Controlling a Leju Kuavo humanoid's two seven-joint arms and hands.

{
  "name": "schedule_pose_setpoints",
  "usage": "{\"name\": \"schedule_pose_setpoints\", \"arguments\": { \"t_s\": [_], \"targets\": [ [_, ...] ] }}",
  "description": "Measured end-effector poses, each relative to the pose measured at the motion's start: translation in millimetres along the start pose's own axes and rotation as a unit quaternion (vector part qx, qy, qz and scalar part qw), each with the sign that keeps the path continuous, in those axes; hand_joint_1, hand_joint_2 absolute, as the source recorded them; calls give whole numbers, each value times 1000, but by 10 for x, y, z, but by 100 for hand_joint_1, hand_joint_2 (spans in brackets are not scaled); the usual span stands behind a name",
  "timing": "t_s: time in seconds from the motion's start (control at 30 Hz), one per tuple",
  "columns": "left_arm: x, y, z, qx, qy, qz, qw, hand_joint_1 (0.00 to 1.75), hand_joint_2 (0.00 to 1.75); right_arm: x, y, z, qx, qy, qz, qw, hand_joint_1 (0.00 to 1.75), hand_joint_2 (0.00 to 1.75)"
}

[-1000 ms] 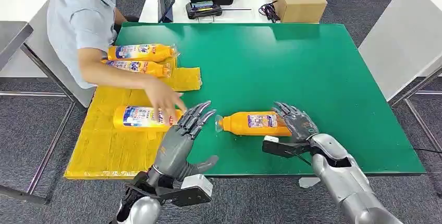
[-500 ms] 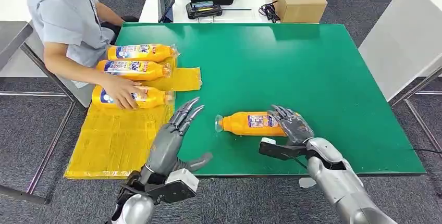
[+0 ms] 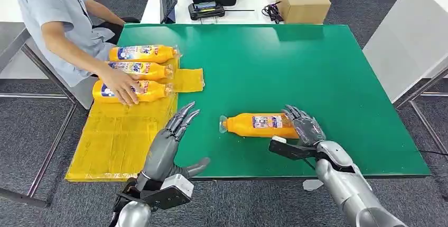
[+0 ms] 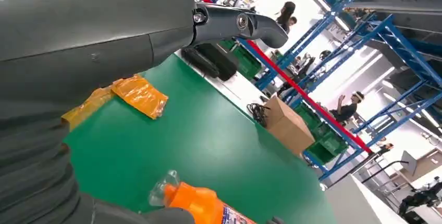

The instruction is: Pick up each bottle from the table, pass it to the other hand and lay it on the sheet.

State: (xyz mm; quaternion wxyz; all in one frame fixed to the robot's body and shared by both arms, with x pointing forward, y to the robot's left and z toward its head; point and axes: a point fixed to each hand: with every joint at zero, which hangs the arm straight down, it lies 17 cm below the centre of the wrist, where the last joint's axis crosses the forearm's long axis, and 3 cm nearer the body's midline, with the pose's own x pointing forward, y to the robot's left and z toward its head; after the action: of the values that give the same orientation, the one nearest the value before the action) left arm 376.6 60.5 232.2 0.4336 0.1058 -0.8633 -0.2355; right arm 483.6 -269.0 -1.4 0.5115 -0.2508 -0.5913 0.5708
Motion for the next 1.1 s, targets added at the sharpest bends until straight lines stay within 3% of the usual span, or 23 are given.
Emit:
{"name": "schedule_pose_setpoints", "arguments": {
  "t_s": [0.1,0.13,0.33,1.1],
  "targets": [
    [0,8,0,1,-2,0,1000,0,175,-24,0,-21,2,3,11,1000,7,175],
    [3,11,-1,1,-3,1,1000,0,175,-30,-7,-34,2,4,17,1000,175,175],
    [25,26,-24,2,-9,8,1000,0,175,-144,28,-77,23,17,29,999,175,175],
    [67,4,-110,1,-24,26,999,0,175,-194,25,-83,36,7,-35,999,175,175]
  ]
}}
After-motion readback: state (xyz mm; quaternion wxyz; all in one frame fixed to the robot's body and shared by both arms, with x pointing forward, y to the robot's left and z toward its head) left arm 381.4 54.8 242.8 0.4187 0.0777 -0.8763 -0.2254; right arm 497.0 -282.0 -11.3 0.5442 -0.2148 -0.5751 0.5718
